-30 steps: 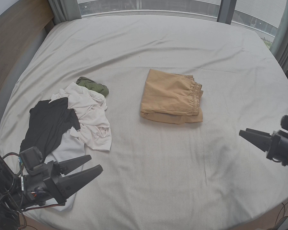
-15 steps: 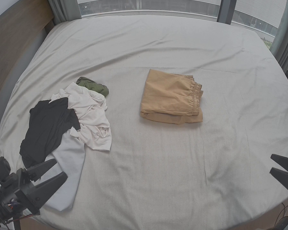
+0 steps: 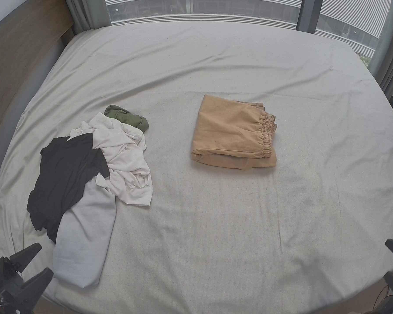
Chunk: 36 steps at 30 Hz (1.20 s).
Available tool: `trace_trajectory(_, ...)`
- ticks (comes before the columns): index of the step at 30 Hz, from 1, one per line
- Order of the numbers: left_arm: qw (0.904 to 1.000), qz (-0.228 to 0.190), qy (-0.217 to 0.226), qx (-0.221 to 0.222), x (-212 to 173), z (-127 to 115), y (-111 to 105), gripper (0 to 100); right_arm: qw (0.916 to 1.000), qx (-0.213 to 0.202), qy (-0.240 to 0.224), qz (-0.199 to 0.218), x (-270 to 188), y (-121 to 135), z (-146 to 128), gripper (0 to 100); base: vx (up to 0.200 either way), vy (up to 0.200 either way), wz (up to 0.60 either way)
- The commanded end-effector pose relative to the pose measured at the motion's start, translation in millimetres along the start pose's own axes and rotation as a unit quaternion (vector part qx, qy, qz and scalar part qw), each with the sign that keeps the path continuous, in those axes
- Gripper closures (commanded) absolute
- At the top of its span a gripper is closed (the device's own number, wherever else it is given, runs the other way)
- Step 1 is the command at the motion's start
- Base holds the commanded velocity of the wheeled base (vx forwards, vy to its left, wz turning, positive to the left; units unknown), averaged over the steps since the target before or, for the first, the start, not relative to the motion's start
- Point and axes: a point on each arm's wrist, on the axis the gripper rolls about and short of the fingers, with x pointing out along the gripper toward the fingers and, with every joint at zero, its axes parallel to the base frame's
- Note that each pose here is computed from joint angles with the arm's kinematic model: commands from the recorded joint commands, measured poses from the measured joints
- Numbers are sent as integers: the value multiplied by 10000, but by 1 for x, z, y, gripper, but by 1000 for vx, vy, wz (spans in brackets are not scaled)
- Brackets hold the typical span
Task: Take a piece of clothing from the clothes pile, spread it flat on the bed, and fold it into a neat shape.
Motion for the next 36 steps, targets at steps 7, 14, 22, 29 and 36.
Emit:
trace_trajectory(7,9892,869,-387,1112,-36,-36,5,0,9978,-542,-119,-367,-12,-11,-41,0,0,0,0)
trace_trajectory(14,9625,2293,-303,1418,-37,-43,11,0,9529,-1424,59,-2675,-16,-24,-50,0,0,0,0)
trace_trajectory(22,9387,2872,-479,1844,-41,-49,9,0,9485,-1318,38,-2879,-15,-24,-50,0,0,0,0)
trace_trajectory(29,9386,2884,-459,1837,-41,-49,9,0,9371,-1318,-22,-3231,-15,-23,-50,0,0,0,0)
trace_trajectory(36,9384,2876,-388,1874,-41,-51,10,0,9245,-1624,-318,-3432,-19,-18,-57,0,0,0,0)
